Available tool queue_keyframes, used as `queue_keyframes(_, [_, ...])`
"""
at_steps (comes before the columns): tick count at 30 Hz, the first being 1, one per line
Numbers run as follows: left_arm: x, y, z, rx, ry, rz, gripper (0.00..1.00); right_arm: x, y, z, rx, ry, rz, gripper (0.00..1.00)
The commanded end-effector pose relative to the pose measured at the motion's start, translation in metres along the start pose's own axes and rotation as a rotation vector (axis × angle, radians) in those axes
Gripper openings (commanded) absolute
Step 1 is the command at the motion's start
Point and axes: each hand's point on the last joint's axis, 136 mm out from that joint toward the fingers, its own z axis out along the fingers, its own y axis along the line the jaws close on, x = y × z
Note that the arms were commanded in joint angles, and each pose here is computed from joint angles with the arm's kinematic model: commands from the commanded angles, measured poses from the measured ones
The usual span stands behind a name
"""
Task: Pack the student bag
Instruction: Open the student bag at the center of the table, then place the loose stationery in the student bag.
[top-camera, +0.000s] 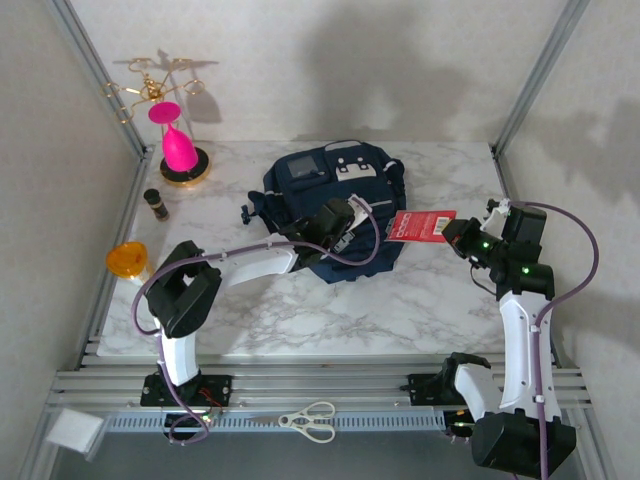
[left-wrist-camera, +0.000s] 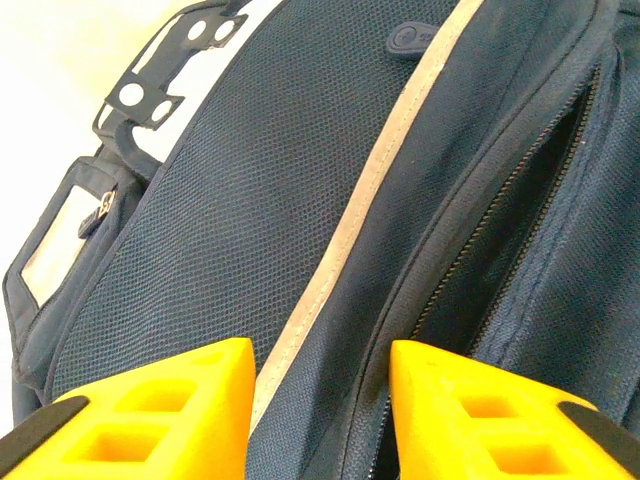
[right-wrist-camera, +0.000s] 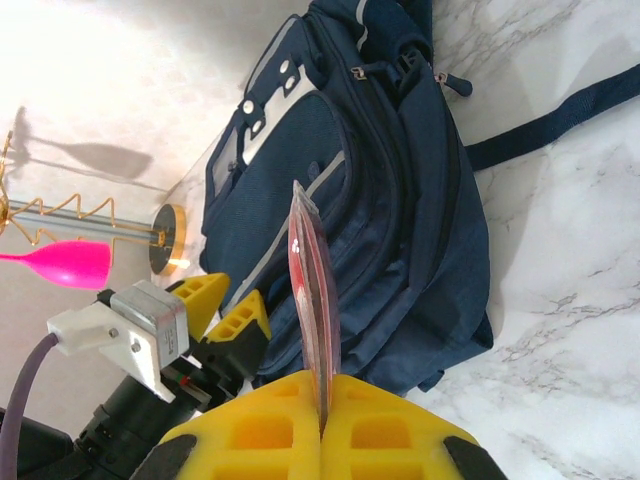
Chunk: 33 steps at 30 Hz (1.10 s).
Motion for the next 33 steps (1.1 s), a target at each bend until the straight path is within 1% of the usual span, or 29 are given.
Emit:
queue_keyframes(1, [0.008, -0.004, 0.007, -0.003, 0.025, 0.028, 0.36, -0.004, 0.0, 0.001, -0.004, -0.014, -0.013, 0.0])
queue_keyframes(5, [0.005, -0.006, 0.008, 0.009, 0.017, 0.035, 0.23, -0.004, -0.002, 0.003, -0.001, -0.012, -0.009, 0.0])
queue_keyframes(7, [0.002, -0.004, 0.008, -0.001, 0.014, 0.03, 0.1, -0.003, -0.004, 0.004, 0.0, -0.009, -0.003, 0.0])
queue_keyframes(9, [-0.008, 0.002, 0.004, -0.016, -0.01, 0.009, 0.01, -0.002, -0.003, 0.007, -0.019, -0.002, 0.006, 0.0])
queue_keyframes(10, [-0.016, 0.005, 0.0, -0.018, -0.023, -0.008, 0.0, 0.0, -0.001, 0.009, -0.041, 0.008, 0.014, 0.0])
queue_keyframes(15, [-0.052, 0.028, -0.022, -0.051, -0.078, -0.091, 0.0, 0.013, 0.009, 0.022, -0.165, 0.095, 0.059, 0.0])
queue_keyframes(19, [-0.069, 0.038, -0.037, -0.056, -0.132, -0.137, 0.0, 0.021, 0.019, 0.033, -0.249, 0.142, 0.085, 0.0])
queue_keyframes(21, [-0.072, 0.039, -0.039, -0.053, -0.137, -0.145, 0.0, 0.023, 0.026, 0.039, -0.297, 0.167, 0.096, 0.0])
queue_keyframes(22, [-0.073, 0.042, -0.039, -0.072, -0.138, -0.155, 0.0, 0.023, 0.028, 0.042, -0.316, 0.171, 0.105, 0.0])
queue_keyframes(25, [-0.076, 0.051, -0.042, -0.114, -0.134, -0.183, 0.0, 0.027, 0.024, 0.06, -0.31, 0.19, 0.139, 0.0])
queue_keyframes(28, [-0.086, 0.06, -0.051, -0.137, -0.162, -0.211, 0.0, 0.028, 0.028, 0.081, -0.316, 0.202, 0.14, 0.0])
queue_keyframes(31, [-0.09, 0.07, -0.058, -0.179, -0.178, -0.232, 0.0, 0.027, 0.045, 0.104, -0.366, 0.217, 0.107, 0.0])
queue_keyframes(33, [-0.093, 0.07, -0.058, -0.173, -0.189, -0.241, 0.0, 0.032, 0.061, 0.125, -0.405, 0.273, 0.079, 0.0])
